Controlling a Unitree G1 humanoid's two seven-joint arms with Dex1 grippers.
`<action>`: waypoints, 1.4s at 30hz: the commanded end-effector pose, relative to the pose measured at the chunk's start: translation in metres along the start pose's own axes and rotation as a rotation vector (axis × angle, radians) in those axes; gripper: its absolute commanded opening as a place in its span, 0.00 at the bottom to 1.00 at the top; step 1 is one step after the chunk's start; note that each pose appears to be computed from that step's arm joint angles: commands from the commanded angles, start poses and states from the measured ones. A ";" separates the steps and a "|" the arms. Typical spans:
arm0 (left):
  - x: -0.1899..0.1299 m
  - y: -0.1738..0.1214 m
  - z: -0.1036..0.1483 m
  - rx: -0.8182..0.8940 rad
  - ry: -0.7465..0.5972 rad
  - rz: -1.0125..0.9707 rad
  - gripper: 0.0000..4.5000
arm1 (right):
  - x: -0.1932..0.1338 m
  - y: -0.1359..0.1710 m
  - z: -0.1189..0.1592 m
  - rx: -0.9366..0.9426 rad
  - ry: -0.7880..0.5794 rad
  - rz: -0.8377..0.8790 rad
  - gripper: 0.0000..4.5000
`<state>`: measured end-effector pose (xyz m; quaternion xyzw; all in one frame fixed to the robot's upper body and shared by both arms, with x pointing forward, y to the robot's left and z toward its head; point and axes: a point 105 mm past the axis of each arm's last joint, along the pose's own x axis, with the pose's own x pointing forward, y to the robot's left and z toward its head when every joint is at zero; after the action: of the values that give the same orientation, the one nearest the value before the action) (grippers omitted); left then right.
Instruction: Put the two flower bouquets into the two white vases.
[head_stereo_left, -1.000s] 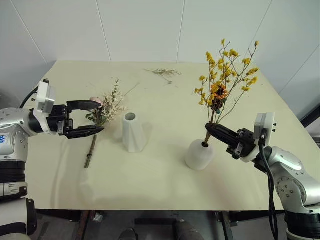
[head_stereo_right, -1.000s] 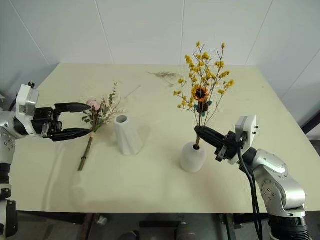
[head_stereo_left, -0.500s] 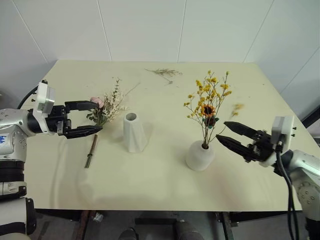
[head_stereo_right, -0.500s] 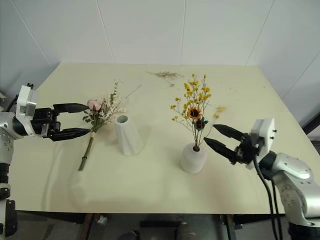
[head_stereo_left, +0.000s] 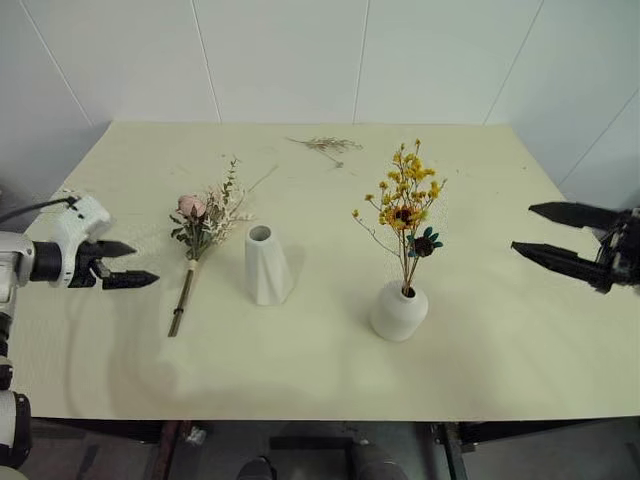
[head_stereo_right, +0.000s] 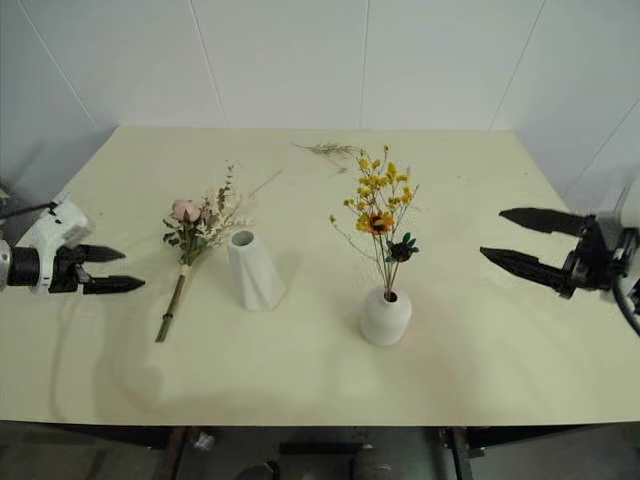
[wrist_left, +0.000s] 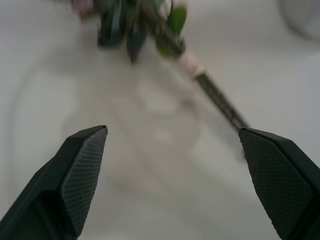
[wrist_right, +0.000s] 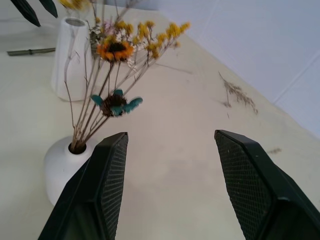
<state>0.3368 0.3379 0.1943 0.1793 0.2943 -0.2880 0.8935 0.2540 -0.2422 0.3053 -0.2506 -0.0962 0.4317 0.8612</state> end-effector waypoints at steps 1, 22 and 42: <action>-0.009 0.005 0.006 -0.019 0.054 0.042 1.00 | -0.001 -0.005 0.019 -0.024 -0.025 0.050 0.65; 0.043 -0.038 0.023 -0.057 0.246 0.034 1.00 | 0.013 0.016 0.010 0.033 -0.037 0.165 0.65; 0.082 -0.025 0.010 -0.171 0.212 0.130 0.45 | 0.021 0.028 0.008 0.067 -0.064 0.197 0.66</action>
<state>0.3797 0.2766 0.1516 0.1508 0.3870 -0.1896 0.8897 0.2489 -0.2087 0.2857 -0.2086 -0.0584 0.5274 0.8216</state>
